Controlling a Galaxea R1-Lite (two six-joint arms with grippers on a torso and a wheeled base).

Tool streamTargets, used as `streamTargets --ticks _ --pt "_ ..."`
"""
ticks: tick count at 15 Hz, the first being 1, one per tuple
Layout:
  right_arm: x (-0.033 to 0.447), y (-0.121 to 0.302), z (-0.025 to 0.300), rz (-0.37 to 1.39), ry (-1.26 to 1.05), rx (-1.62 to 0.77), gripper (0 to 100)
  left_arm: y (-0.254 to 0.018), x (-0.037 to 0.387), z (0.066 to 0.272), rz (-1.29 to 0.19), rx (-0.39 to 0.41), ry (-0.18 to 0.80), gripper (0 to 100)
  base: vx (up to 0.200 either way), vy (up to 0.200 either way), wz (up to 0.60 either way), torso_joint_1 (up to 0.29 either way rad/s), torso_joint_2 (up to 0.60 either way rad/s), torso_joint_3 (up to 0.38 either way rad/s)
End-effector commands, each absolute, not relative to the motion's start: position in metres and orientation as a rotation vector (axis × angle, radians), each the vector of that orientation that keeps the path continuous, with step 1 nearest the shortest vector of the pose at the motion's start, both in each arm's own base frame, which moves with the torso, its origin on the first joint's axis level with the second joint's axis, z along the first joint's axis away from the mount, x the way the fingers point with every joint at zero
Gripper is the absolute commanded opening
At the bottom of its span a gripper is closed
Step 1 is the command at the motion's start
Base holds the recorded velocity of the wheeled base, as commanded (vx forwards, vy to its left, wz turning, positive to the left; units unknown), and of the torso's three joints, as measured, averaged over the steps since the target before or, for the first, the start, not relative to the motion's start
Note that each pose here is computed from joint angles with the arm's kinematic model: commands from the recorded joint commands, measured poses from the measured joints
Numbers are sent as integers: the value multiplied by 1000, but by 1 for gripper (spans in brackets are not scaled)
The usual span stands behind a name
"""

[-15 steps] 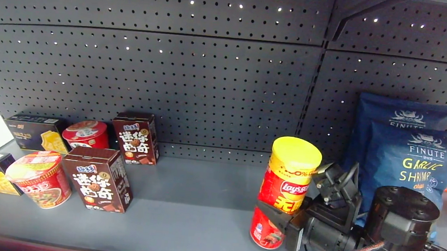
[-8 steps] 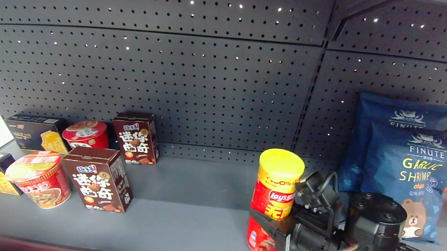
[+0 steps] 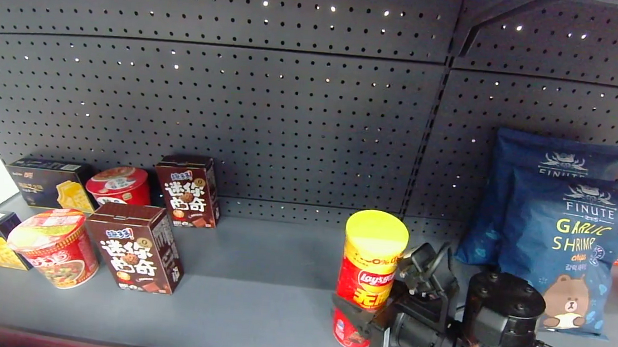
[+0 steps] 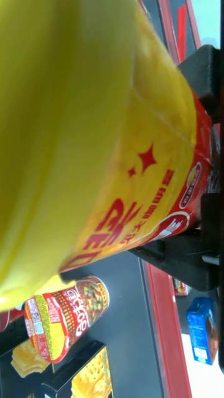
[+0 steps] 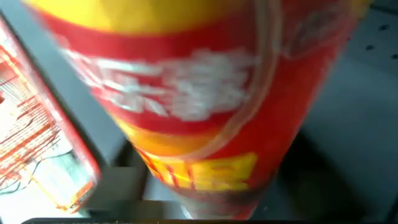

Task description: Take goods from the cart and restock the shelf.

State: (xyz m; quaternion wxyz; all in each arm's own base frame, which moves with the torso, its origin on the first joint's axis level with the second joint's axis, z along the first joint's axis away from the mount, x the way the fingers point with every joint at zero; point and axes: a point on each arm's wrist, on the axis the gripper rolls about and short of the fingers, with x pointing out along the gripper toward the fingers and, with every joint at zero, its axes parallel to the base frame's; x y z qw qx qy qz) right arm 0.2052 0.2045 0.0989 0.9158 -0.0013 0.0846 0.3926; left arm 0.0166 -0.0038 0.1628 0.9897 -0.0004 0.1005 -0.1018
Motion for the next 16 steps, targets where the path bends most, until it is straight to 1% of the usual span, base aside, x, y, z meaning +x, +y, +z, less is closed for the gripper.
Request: streamTargets --ticks 1,4,10,12,13,16 --pt "204 205 98 810 180 -4 100 -4 16 162 -204 -1 200 0 0 0 0 0 0 0" --pt "197 199 99 810 188 -7 100 -4 15 162 -204 -1 193 0 0 0 0 0 0 0" --pt "164 157 108 780 199 -10 100 -3 11 160 -204 -2 174 0 0 0 0 0 0 0" --pt "150 128 111 725 201 -7 100 -3 10 160 -203 -2 173 0 0 0 0 0 0 0" --pt "149 121 112 704 198 -5 100 -3 10 160 -203 -2 173 0 0 0 0 0 0 0" --pt "162 106 113 601 191 7 100 -3 10 159 -203 -2 171 0 0 0 0 0 0 0"
